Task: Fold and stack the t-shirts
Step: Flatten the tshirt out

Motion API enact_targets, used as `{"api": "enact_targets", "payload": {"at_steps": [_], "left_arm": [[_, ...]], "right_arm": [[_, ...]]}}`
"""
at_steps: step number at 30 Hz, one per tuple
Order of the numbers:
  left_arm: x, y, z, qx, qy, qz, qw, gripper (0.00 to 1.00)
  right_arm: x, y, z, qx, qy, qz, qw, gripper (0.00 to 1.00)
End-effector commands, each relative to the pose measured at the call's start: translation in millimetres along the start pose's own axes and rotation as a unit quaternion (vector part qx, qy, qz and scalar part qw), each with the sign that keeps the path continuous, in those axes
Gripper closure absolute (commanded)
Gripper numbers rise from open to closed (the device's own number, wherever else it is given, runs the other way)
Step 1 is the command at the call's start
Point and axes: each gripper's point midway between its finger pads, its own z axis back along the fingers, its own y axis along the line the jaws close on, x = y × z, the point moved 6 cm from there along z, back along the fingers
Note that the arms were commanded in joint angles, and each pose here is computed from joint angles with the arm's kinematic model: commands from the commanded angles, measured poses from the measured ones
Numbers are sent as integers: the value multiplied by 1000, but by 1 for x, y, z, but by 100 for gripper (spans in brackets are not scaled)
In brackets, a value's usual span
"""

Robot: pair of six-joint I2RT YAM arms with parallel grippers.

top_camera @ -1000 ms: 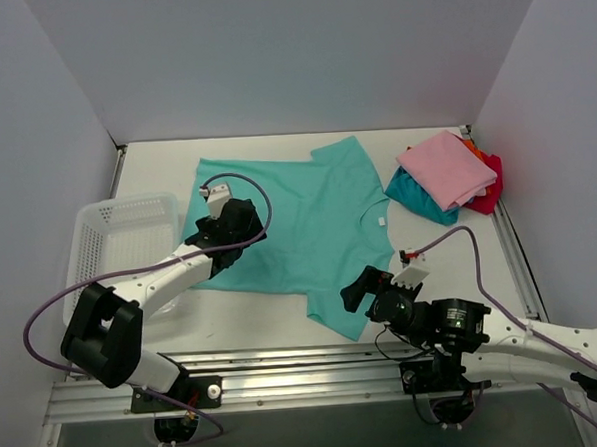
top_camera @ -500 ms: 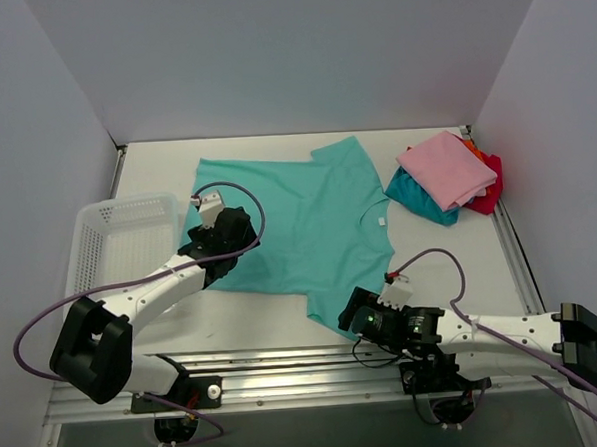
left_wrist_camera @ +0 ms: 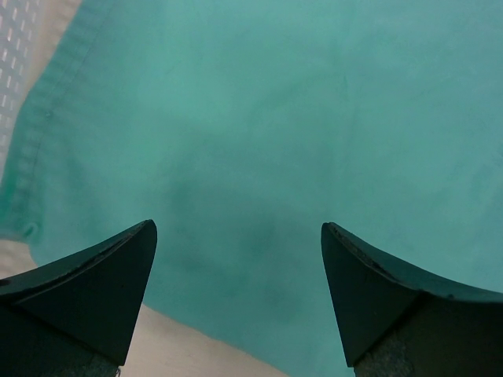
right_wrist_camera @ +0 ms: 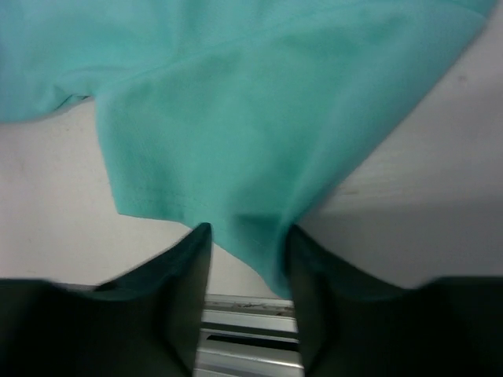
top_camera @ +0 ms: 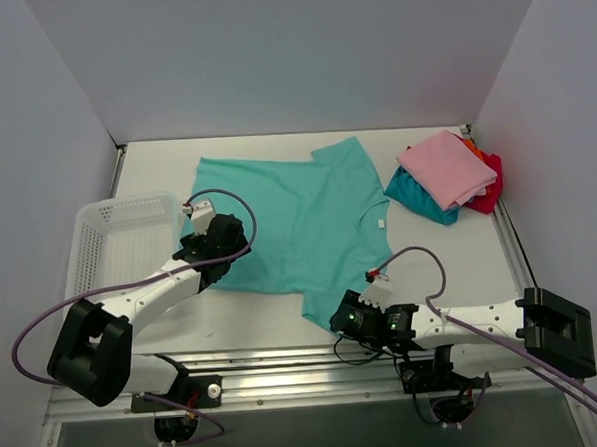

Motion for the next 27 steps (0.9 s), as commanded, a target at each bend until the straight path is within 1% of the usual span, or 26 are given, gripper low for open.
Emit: {"api": "enact_targets", "payload": {"at_steps": [1, 3, 4, 9, 10, 11, 13, 17, 18, 20, 22, 27], "left_arm": [[11, -1, 2, -19, -14, 27, 999, 5], [9, 4, 1, -15, -11, 29, 999, 6], [9, 5, 2, -16, -13, 31, 999, 6], [6, 11, 6, -1, -1, 40, 999, 5], [7, 10, 10, -3, 1, 43, 999, 5], [6, 11, 13, 3, 5, 54, 999, 5], [-2, 19, 21, 18, 17, 54, 998, 6], [-17, 32, 27, 34, 29, 55, 998, 6], [-21, 39, 28, 49, 33, 50, 997, 6], [-28, 44, 28, 59, 42, 48, 996, 6], [-35, 46, 29, 57, 59, 49, 995, 6], [-50, 50, 35, 72, 73, 49, 994, 6]], "right_arm": [[-10, -21, -1, -33, 22, 8, 999, 69], [-10, -23, 0, -32, 23, 8, 999, 88], [-10, -23, 1, -32, 22, 6, 999, 100], [-3, -30, 5, -51, 7, 24, 998, 100], [3, -26, 7, -51, -9, 24, 998, 100], [7, -34, 10, -71, -18, 36, 997, 100], [18, -33, 16, -67, -45, 34, 996, 100], [41, -47, 28, -76, -97, 13, 992, 100], [46, -46, 33, -59, -105, -2, 993, 100], [54, -53, 35, -61, -119, -12, 991, 100], [58, -53, 36, -42, -121, -22, 991, 100], [71, -63, 32, -78, -146, -72, 984, 100]]}}
